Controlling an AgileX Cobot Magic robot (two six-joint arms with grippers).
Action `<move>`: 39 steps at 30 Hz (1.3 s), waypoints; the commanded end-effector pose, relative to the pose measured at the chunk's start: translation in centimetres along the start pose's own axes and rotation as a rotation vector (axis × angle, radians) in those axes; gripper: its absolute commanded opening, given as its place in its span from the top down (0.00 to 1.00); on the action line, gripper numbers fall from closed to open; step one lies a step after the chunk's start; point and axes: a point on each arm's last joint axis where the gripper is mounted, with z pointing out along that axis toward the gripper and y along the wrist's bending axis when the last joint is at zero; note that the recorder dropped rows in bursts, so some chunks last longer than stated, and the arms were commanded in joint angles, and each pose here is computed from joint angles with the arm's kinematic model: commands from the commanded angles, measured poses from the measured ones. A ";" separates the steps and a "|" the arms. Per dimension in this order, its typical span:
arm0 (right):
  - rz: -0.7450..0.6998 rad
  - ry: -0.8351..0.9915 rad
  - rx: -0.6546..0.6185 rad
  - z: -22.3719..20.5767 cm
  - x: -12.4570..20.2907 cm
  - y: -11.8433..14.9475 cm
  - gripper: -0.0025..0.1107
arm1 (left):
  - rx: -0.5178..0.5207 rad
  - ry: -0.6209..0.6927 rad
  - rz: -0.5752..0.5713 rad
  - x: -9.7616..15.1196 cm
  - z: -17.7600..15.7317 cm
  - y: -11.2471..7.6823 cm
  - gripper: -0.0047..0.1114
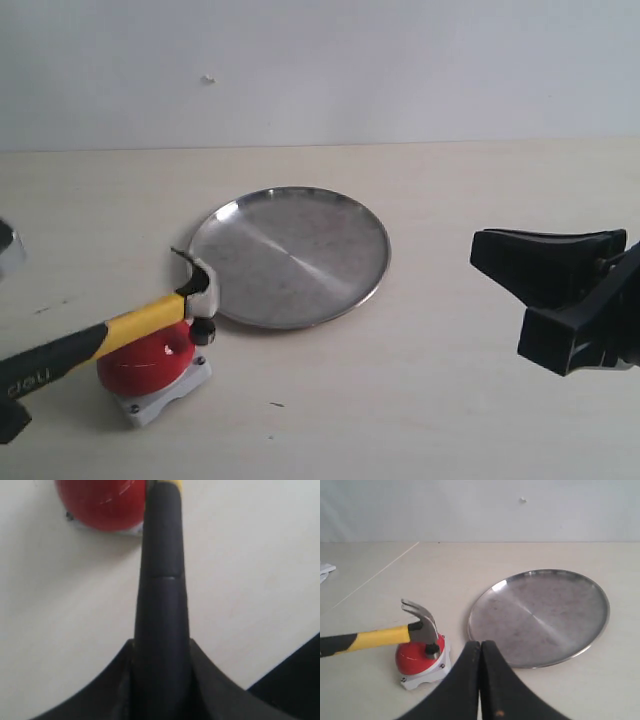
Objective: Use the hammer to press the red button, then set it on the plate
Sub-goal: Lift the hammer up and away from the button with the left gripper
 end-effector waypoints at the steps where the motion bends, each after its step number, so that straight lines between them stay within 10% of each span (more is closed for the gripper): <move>1: -0.019 0.008 0.001 0.0 0.2 0.0 0.98 | 0.083 -0.338 -0.038 -2.9 -6.0 -1.3 0.96; 10: -0.013 0.007 0.001 0.0 0.2 0.0 0.98 | 0.271 -0.783 -0.353 -6.1 -5.5 -1.4 0.96; 17: -0.015 -0.014 -0.011 0.0 0.0 0.1 0.98 | 0.426 -0.780 -0.478 -11.2 1.6 0.0 0.96; 23: -0.091 -0.008 -0.008 0.0 0.0 0.0 0.98 | 0.347 -0.711 -0.541 -15.0 5.5 2.0 0.96; 30: -0.133 0.014 0.005 0.0 0.2 -0.1 0.98 | 0.076 -0.856 -0.276 -17.2 2.4 3.6 0.96; 39: -0.172 0.053 0.024 -0.1 0.6 -0.3 0.98 | 0.076 -0.911 -0.230 -18.2 1.0 3.7 0.96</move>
